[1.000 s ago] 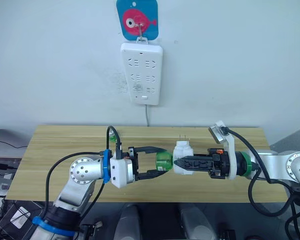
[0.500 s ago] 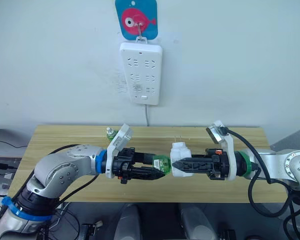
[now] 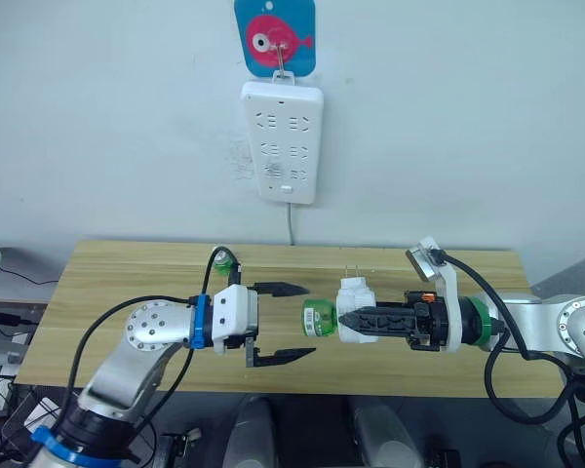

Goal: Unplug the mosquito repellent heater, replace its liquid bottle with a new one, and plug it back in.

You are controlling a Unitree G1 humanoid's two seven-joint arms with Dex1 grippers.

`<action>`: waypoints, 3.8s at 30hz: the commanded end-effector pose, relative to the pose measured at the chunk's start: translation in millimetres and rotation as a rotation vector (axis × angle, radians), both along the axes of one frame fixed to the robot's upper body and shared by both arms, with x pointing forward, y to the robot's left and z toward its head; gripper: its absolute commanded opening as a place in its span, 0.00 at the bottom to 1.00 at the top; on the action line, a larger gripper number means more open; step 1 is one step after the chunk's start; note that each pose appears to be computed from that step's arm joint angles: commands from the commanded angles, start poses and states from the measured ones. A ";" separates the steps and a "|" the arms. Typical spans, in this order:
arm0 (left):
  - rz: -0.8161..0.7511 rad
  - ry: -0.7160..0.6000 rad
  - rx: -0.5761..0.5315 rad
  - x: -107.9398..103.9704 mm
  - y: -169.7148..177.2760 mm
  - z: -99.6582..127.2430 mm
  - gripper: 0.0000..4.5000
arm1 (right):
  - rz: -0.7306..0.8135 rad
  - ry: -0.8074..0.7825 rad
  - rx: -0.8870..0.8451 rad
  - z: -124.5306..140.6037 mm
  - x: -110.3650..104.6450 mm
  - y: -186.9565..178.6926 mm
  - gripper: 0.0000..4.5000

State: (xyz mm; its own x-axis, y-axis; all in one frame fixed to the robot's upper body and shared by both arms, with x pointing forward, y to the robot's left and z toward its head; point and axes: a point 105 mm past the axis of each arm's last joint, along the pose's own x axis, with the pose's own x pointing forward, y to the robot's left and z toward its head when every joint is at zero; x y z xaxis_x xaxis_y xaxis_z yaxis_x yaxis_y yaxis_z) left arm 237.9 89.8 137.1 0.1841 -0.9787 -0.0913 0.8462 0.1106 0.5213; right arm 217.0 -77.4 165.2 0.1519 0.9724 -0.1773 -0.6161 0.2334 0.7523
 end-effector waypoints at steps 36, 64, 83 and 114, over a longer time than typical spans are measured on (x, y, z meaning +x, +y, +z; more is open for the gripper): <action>0.052 0.795 0.002 11.6 7.0 8.0 0.50 | 0.035 -0.043 0.032 9.9 -10.1 5.3 0.68; 0.021 -0.107 -0.019 -8.8 8.8 0.0 0.96 | 0.030 -0.033 0.039 10.1 -13.4 4.7 0.68; -0.065 -0.196 -0.086 -19.7 -11.3 3.9 0.59 | 0.030 -0.035 0.042 11.6 -13.5 5.3 0.68; 0.024 0.105 0.111 -17.8 34.3 9.7 0.51 | -0.258 -0.150 -0.310 -25.0 46.2 -62.3 0.68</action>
